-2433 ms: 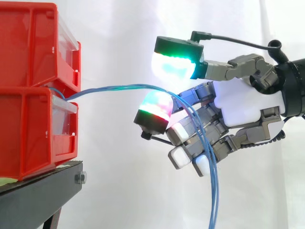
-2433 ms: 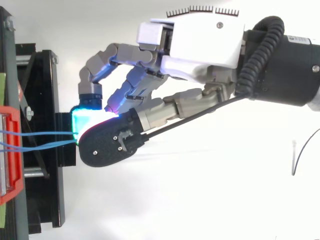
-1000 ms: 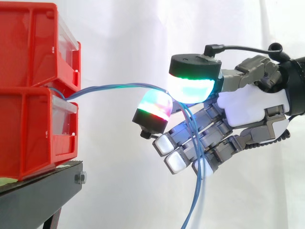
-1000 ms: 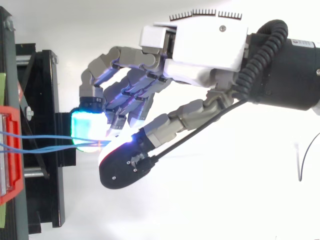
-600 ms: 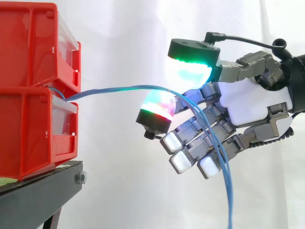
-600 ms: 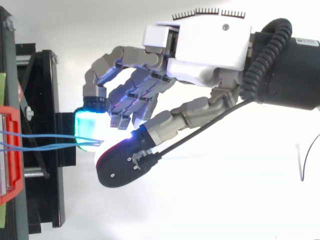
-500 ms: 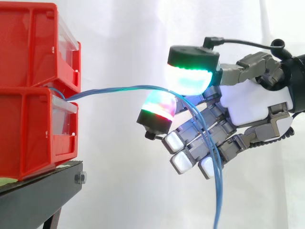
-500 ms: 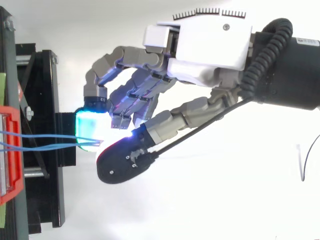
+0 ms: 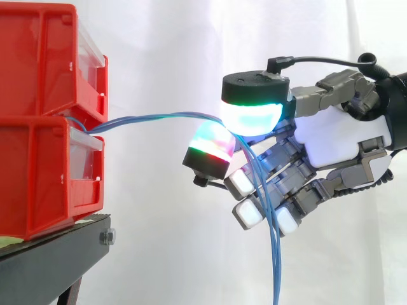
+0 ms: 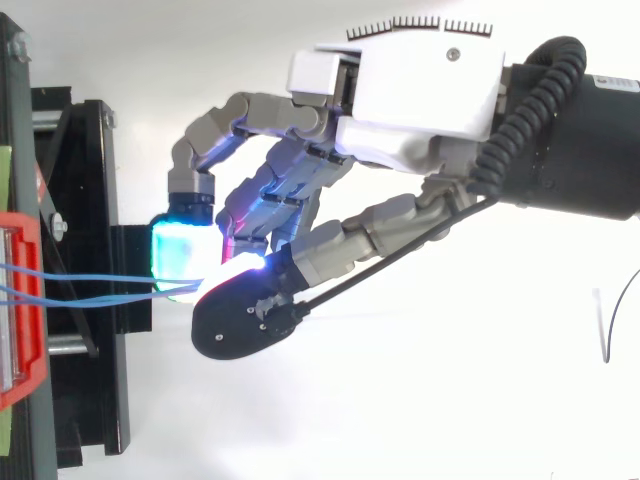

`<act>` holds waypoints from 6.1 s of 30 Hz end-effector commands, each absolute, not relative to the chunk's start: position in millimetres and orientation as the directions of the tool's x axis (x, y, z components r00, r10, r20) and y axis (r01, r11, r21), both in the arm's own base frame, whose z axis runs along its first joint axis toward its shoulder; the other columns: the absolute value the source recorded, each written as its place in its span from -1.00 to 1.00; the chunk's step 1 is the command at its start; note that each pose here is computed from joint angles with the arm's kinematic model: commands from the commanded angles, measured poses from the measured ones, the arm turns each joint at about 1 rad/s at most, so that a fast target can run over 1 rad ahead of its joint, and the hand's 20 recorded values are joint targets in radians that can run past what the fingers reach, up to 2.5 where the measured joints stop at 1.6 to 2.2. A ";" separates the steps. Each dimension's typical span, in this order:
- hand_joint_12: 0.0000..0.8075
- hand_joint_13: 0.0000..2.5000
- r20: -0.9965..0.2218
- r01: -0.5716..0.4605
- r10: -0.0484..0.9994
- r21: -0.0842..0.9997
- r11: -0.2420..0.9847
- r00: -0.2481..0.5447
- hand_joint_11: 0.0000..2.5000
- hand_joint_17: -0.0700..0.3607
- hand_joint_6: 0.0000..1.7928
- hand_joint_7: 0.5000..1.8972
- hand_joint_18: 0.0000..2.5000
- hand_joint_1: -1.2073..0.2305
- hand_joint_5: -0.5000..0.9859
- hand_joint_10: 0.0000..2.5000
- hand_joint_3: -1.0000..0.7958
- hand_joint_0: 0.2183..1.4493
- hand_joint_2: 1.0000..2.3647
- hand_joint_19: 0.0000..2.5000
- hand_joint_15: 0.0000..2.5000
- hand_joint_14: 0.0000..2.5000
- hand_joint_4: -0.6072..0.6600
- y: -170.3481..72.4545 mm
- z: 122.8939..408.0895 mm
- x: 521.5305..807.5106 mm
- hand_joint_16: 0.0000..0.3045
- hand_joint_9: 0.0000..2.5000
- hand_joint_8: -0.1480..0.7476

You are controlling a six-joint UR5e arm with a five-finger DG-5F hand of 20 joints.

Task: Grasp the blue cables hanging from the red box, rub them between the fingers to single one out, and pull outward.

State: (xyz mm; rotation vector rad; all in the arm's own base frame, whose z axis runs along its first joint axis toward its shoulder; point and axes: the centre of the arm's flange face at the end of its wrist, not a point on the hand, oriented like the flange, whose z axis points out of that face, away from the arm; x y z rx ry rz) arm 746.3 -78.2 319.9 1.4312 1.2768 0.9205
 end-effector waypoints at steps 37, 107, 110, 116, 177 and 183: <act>-0.01 -0.35 -0.054 0.248 0.985 0.969 0.012 0.165 -0.32 -0.09 -0.03 -0.19 -0.32 -0.46 -0.58 -0.99 -0.44 -0.39 -1.00 -0.49 -0.56 -0.98 0.01 -77.1 320.0 746.7 -0.63 -0.36 0.06; 0.07 -0.32 -0.054 0.242 0.985 0.970 0.013 0.162 -0.33 -0.01 -0.03 -0.21 -0.31 -0.41 -0.57 -0.99 -0.44 -0.59 -1.00 -0.49 -0.55 -0.99 0.16 -74.7 322.2 747.8 -0.58 -0.31 0.13; 0.10 -0.31 -0.054 0.242 0.985 0.970 0.013 0.162 -0.33 0.00 -0.03 -0.21 -0.30 -0.38 -0.56 -0.99 -0.44 -0.61 -1.00 -0.49 -0.55 -0.99 0.18 -74.7 322.2 747.8 -0.57 -0.30 0.14; 0.05 -0.33 -0.054 0.242 0.985 0.970 0.013 0.162 -0.33 -0.05 -0.03 -0.14 -0.33 -0.41 -0.56 -0.99 -0.44 -0.51 -1.00 -0.48 -0.54 -0.99 0.17 -74.7 322.2 747.8 -0.61 -0.30 0.11; 0.05 -0.29 -0.052 0.234 0.986 0.972 0.013 0.159 -0.32 -0.02 0.00 -0.23 -0.27 -0.50 -0.59 -0.99 -0.44 -0.58 -1.00 -0.48 -0.49 -0.98 0.17 -72.3 326.7 748.9 -0.59 -0.35 0.10; 0.01 -0.30 -0.052 0.234 0.986 0.972 0.013 0.159 -0.33 -0.07 0.00 -0.18 -0.30 -0.43 -0.59 -0.99 -0.44 -0.46 -1.00 -0.46 -0.49 -0.98 0.15 -72.3 326.7 748.9 -0.62 -0.35 0.07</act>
